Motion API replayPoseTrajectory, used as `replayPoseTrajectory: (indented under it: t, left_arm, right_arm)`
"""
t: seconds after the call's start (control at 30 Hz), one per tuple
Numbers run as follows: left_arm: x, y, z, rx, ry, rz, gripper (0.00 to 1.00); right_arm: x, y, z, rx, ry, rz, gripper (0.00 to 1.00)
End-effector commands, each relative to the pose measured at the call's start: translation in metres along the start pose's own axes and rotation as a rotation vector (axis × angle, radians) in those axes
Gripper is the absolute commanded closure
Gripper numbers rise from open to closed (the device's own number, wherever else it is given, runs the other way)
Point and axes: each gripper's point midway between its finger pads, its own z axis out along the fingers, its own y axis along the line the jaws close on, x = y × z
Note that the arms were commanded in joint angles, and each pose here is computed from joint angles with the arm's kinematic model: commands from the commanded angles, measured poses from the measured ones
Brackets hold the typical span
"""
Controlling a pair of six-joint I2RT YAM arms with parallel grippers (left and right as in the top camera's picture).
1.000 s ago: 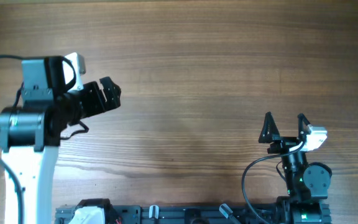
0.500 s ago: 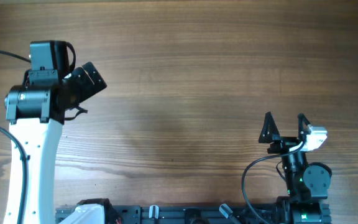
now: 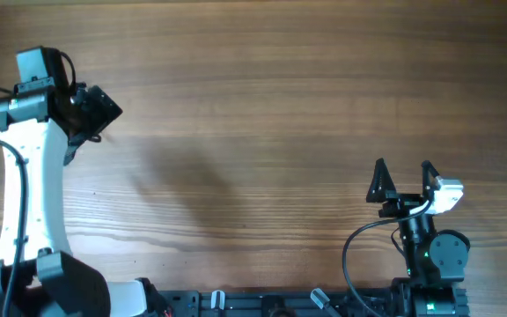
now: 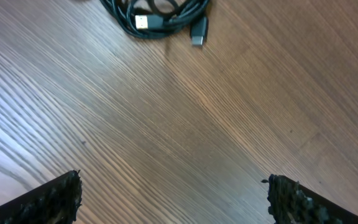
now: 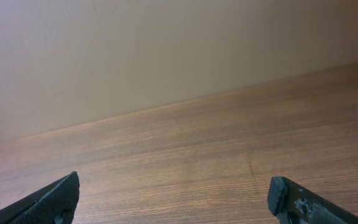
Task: Untangle cables
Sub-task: 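Move the left gripper up and over the black cable bundle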
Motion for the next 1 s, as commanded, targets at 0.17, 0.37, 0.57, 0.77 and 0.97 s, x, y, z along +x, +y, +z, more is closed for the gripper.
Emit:
replayPoseTrajectory:
  t: [0.17, 0.37, 0.57, 0.77, 0.97]
  left_arm:
    - [0.007, -0.001, 0.023, 0.016, 0.073, -0.028, 0.27]
    - [0.008, -0.001, 0.026, 0.013, 0.079, -0.028, 0.96]
    - [0.000, -0.005, 0.033, 0.019, 0.058, -0.030, 0.96]
    - [-0.027, 0.007, 0.069, -0.088, -0.025, -0.034, 0.57]
    - [-0.046, 0.033, 0.109, -0.183, -0.053, -0.077, 0.43]
  right_arm:
    - [0.000, 0.004, 0.000, -0.021, -0.001, -0.018, 0.00]
    - [0.000, 0.004, 0.000, -0.021, -0.001, -0.018, 0.00]
    - [0.000, 0.004, 0.000, -0.021, -0.001, -0.018, 0.00]
    - [0.000, 0.004, 0.000, -0.021, -0.001, -0.018, 0.00]
    - [0.000, 0.004, 0.000, -0.021, -0.001, -0.018, 0.00]
